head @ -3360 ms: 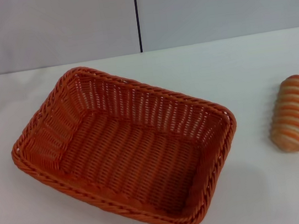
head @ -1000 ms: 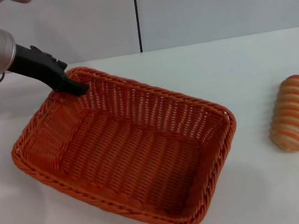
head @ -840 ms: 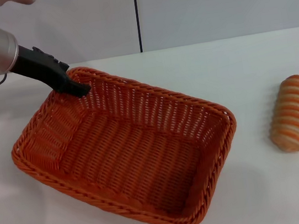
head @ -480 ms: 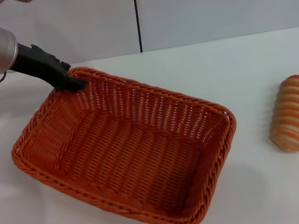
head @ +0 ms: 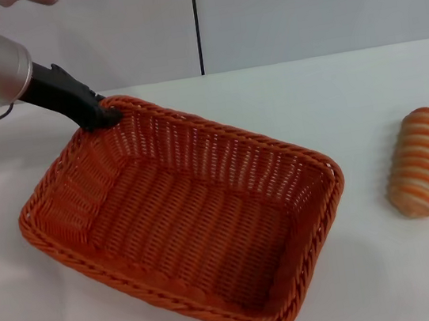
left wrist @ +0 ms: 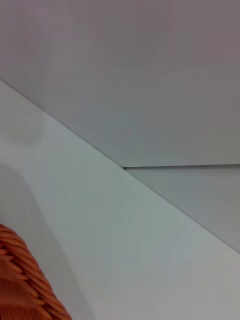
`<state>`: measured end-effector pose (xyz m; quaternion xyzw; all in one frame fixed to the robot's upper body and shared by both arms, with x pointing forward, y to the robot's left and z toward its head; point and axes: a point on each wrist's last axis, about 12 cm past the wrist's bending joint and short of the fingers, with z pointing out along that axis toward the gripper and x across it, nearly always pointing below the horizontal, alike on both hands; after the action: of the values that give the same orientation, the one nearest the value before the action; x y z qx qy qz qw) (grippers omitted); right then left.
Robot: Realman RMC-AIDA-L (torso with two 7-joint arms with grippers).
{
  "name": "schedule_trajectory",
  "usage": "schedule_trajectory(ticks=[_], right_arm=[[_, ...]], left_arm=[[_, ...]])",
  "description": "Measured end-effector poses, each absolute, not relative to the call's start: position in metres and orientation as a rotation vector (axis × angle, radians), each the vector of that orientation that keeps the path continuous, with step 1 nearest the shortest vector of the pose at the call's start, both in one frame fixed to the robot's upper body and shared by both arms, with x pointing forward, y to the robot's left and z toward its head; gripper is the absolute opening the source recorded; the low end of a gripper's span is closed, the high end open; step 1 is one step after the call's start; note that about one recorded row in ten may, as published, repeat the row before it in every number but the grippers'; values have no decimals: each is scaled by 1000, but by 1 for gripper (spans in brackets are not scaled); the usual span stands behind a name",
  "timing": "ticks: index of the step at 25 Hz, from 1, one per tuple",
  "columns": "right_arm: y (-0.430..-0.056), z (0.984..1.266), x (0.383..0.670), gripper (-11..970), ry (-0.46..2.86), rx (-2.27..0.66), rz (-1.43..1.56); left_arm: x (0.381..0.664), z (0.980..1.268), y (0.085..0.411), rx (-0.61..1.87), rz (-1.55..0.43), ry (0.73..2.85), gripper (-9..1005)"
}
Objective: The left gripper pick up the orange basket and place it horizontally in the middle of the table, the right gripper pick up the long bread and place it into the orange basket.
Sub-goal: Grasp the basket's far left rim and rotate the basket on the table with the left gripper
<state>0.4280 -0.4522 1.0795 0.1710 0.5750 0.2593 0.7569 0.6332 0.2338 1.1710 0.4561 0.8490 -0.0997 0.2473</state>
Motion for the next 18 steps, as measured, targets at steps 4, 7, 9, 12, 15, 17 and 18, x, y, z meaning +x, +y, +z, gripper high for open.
schedule_trajectory(ticks=[4,7,9,12,15,17,18], right_arm=[[-453,1079,427,698,1253,381,563],[-453,1079,427,698,1254,383,562],[-453,1078,427,698,1254,385,562],[-453,1078,427,699,1255,388,560],[-454,1077,427,699,1258,395,556],[-454,1076,427,699,1262,403,551],[-454,1076,427,700,1262,403,551]], left_arm=[[633,1171,234,1238,-272,2317,250],[635,1177,235,1187,-277,2314,251],[635,1178,236,1165,-287,2309,251],[631,1182,246,1057,-366,2273,249],[626,1183,250,1002,-417,2253,247],[622,1182,256,951,-438,2258,246],[619,1181,260,923,-444,2267,245]])
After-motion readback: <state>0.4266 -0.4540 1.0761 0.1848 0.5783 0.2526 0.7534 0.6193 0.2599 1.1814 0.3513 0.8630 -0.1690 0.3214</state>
